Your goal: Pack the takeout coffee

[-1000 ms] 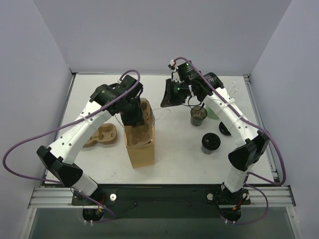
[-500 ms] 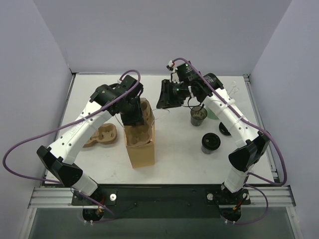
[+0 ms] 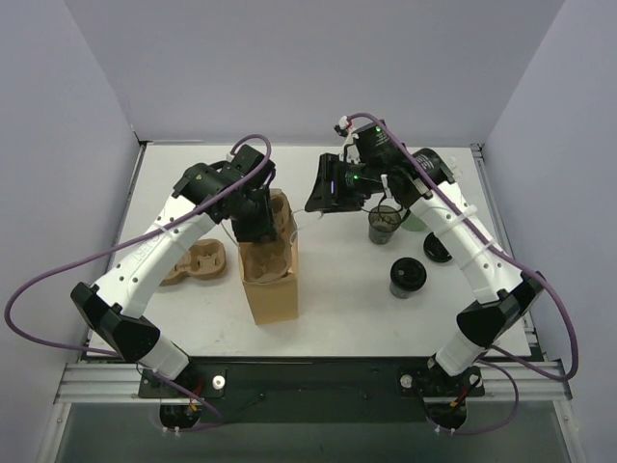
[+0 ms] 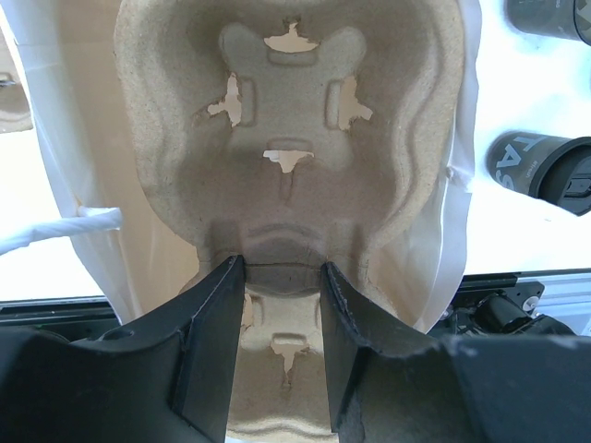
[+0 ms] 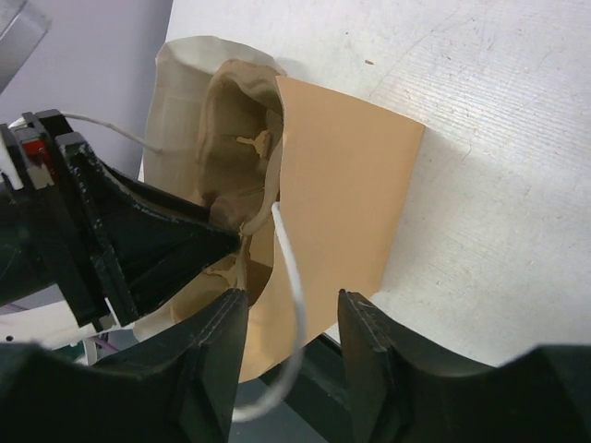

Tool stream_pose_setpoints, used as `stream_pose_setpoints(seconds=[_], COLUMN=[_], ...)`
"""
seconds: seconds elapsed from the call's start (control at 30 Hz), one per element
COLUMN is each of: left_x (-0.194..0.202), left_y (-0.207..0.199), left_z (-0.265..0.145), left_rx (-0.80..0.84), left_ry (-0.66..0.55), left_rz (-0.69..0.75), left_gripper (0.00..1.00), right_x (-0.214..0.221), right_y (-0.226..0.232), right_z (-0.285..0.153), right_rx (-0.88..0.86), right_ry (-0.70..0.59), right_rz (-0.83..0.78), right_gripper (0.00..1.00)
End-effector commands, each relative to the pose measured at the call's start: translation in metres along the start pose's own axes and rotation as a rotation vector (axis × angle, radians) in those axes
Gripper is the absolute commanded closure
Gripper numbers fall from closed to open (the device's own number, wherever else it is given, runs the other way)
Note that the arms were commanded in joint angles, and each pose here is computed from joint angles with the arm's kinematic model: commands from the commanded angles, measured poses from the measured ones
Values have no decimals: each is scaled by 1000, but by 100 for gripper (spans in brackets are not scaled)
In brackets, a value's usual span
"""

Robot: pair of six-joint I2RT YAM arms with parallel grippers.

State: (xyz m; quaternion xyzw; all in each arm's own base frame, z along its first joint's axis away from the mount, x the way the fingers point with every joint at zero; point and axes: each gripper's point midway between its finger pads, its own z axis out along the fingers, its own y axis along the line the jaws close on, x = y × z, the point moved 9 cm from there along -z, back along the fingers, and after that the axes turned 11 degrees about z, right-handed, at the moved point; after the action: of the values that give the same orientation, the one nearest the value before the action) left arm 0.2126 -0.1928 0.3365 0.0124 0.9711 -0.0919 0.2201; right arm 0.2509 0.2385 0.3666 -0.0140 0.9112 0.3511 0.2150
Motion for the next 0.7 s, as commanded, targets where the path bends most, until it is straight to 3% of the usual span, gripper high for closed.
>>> stream_pose_setpoints(seconds=[0.0, 0.27, 0.43, 0.67], left_x=[25, 24, 24, 25], left_y=[28, 27, 27, 27], left_z=[-17, -21, -17, -20], left_rx=[-140, -118, -123, -116], left_ry=[147, 142, 155, 151], left_rz=[57, 56, 59, 55], left_gripper=[90, 90, 90, 90], right_x=[7, 34, 42, 54], right_y=[8, 23, 35, 24], right_z=[-31, -33, -23, -2], right_rx=[-8, 17, 14, 122], right_ry=[-49, -75, -61, -64], right_rz=[40, 36, 55, 54], right_gripper=[54, 53, 41, 44])
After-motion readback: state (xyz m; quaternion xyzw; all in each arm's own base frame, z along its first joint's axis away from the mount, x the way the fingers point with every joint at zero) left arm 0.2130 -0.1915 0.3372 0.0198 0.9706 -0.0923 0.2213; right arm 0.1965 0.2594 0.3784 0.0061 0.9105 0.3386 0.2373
